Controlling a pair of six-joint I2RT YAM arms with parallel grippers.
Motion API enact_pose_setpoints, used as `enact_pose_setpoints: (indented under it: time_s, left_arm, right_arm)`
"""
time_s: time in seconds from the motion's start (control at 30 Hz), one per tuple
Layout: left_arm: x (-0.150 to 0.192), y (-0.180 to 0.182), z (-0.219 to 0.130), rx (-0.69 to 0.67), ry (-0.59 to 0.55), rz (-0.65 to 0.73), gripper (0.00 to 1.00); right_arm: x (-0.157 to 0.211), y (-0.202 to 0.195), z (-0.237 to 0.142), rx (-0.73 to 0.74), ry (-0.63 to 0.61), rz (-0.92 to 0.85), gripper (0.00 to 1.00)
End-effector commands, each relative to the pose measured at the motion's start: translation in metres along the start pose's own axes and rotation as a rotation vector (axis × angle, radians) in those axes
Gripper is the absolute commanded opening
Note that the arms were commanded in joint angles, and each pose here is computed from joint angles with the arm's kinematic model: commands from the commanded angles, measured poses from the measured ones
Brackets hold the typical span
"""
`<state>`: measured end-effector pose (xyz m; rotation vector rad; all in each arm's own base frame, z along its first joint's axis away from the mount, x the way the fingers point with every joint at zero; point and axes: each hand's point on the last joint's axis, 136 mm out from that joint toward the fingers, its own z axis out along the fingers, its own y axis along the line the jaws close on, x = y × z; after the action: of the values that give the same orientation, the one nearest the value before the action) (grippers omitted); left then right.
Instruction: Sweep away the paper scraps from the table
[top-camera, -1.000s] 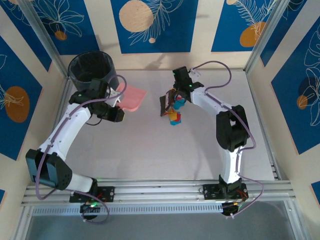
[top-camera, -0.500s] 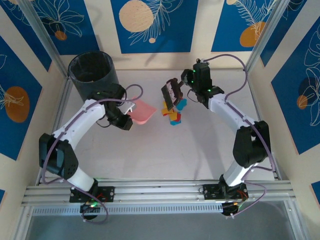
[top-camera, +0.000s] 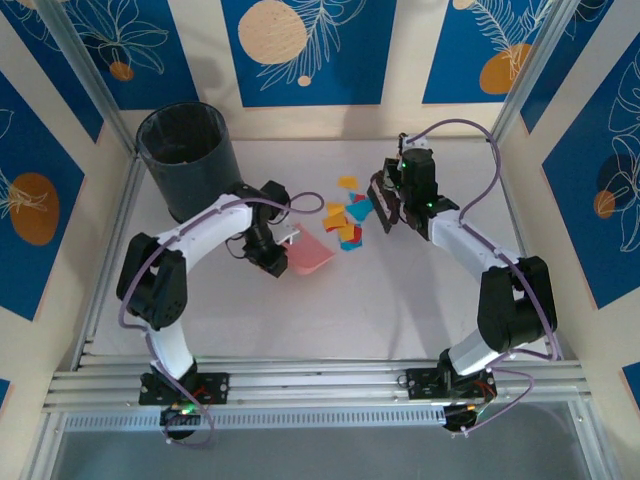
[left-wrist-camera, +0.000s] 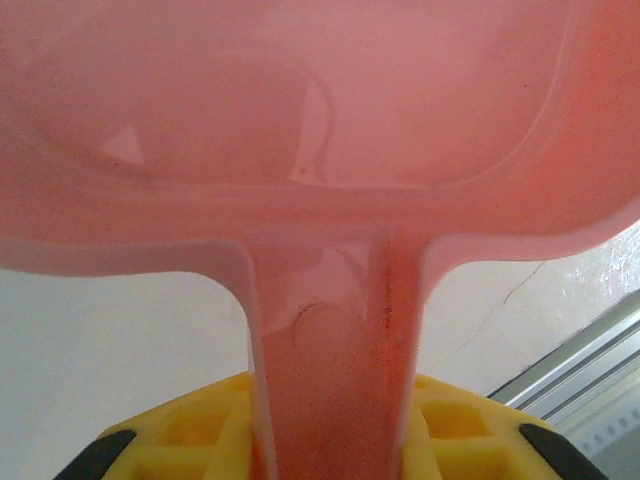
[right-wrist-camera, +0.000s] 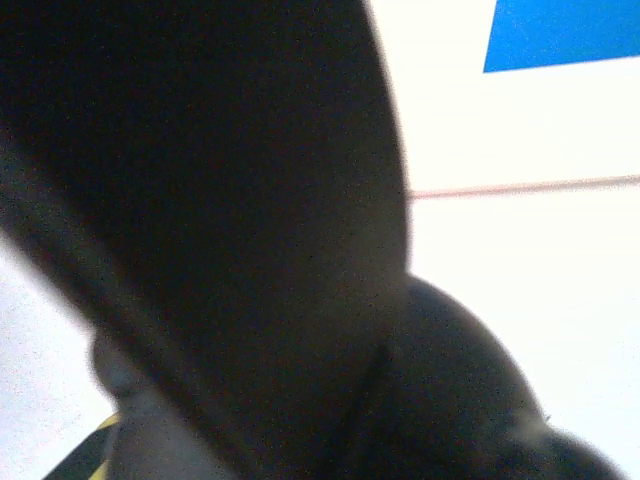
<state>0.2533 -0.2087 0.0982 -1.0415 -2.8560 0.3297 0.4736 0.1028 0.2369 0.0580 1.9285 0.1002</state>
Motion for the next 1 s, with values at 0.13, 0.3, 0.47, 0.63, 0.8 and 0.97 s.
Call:
enact_pose_setpoints:
  time_s: [0.13,0.3,0.47,0.63,0.8,0.97]
  left_arm:
    - [-0.004,-0.005,0.004,0.002,0.061,0.054,0.00]
    - [-0.009,-0.005,0.007,0.009,0.071,0.059,0.00]
    - [-0.013,-0.003,0.015,0.014,0.093,0.059,0.00]
    - [-0.017,-0.001,0.019,0.014,0.111,0.072,0.00]
    - [-0.023,0.001,0.023,0.012,0.120,0.072,0.00]
    - [-0.030,0.005,0.027,0.004,0.122,0.066,0.00]
  right_arm:
    - [-0.028,-0.004,-0.001,0.079,-0.110,-0.144,0.00]
    - [-0.013,0.005,0.008,0.064,-0.063,-0.169,0.00]
    - [0.007,0.015,0.013,0.037,0.002,-0.198,0.00]
    - [0.028,0.027,0.007,-0.003,0.073,-0.194,0.00]
    - [0.045,0.046,0.000,-0.055,0.133,-0.209,0.00]
    - [0.060,0.064,-0.010,-0.112,0.188,-0.209,0.00]
